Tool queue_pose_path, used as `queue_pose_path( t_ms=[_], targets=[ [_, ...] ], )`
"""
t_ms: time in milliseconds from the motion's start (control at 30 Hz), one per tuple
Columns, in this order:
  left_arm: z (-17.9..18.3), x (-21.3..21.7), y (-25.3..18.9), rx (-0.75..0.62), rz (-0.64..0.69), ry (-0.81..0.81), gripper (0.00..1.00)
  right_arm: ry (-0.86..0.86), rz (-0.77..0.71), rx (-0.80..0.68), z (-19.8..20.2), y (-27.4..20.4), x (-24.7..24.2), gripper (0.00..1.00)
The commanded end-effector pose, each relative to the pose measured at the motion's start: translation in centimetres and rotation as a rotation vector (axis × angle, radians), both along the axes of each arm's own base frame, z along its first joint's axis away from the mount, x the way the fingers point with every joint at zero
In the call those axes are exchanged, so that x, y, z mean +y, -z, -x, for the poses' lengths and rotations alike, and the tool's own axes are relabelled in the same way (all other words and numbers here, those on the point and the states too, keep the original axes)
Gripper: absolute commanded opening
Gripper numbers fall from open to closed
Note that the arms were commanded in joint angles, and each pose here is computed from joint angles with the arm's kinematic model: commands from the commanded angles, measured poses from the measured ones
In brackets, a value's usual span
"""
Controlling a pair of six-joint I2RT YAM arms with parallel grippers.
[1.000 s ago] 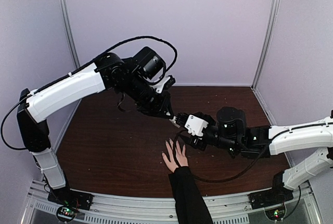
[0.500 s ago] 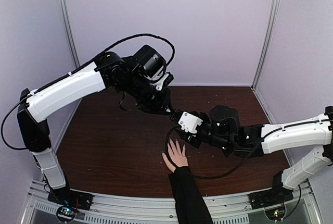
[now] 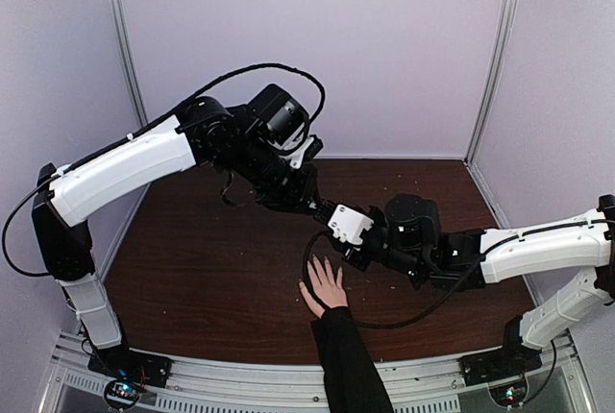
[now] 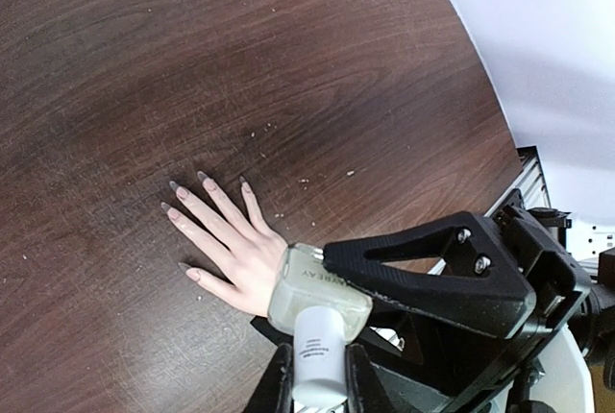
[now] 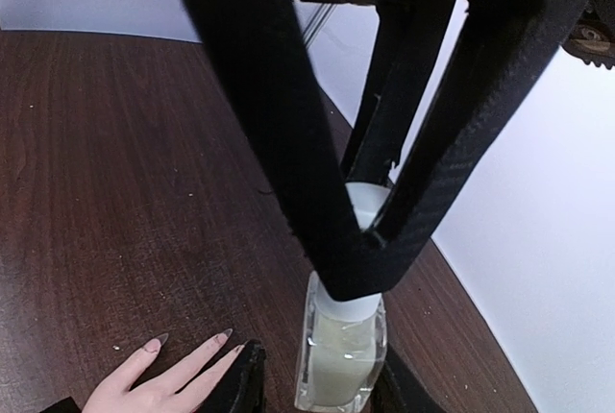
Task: Paint the nails
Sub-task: Pass from the left arm to the right
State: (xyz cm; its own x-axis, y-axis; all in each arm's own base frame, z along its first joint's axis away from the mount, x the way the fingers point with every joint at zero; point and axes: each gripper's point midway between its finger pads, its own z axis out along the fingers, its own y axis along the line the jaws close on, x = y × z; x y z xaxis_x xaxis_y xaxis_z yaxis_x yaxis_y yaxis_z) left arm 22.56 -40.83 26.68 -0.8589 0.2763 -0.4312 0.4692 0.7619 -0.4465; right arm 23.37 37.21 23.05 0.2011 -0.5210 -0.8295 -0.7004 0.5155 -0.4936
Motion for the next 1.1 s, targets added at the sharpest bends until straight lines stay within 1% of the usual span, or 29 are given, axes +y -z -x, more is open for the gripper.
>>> queue_pose_path(
  t_ms=[0, 333, 600, 633, 667, 767, 833, 867, 933, 1067],
  targets=[
    [-0.4, -1.7, -1.4, -0.026, 0.075, 0.006, 0.00, 0.034, -0.040, -0.017, -0.5, -1.3, 0.2, 0.35],
    [-0.1, -2.3, -1.5, -0.015, 0.099, 0.016, 0.00, 0.058, -0.039, -0.030, -0.8, -1.4, -0.1, 0.31],
    [0.0, -2.2, -1.6, -0.020, 0.102, 0.023, 0.00, 0.049, -0.042, -0.030, -0.6, -1.5, -0.2, 0.20],
    [0.1, -2.2, -1.8, -0.024, 0.106, 0.031, 0.04, 0.045, -0.042, -0.026, -0.5, -1.5, -0.2, 0.19],
    [0.1, -2.3, -1.9, -0.026, 0.109, 0.041, 0.10, 0.042, -0.044, -0.023, -0.5, -1.5, -0.3, 0.18],
    [0.4, -2.3, -2.9, -0.053, 0.129, 0.084, 0.39, 0.027, -0.061, -0.004, -0.2, -1.7, -0.4, 0.15],
    [0.3, -1.9, -3.8, -0.086, 0.140, 0.093, 0.54, 0.014, -0.080, 0.019, 0.0, -1.8, -0.5, 0.14],
    [0.4, -1.7, -4.3, -0.106, 0.148, 0.101, 0.59, 0.009, -0.088, 0.028, 0.0, -1.8, -0.7, 0.13],
    [0.1, -1.3, -5.4, -0.142, 0.173, 0.109, 0.66, -0.001, -0.109, 0.049, 0.1, -2.1, -1.0, 0.13],
    [-0.7, 0.3, -7.4, -0.209, 0.221, 0.094, 0.70, -0.022, -0.181, 0.104, 0.4, -3.0, -2.1, 0.13]
  ],
)
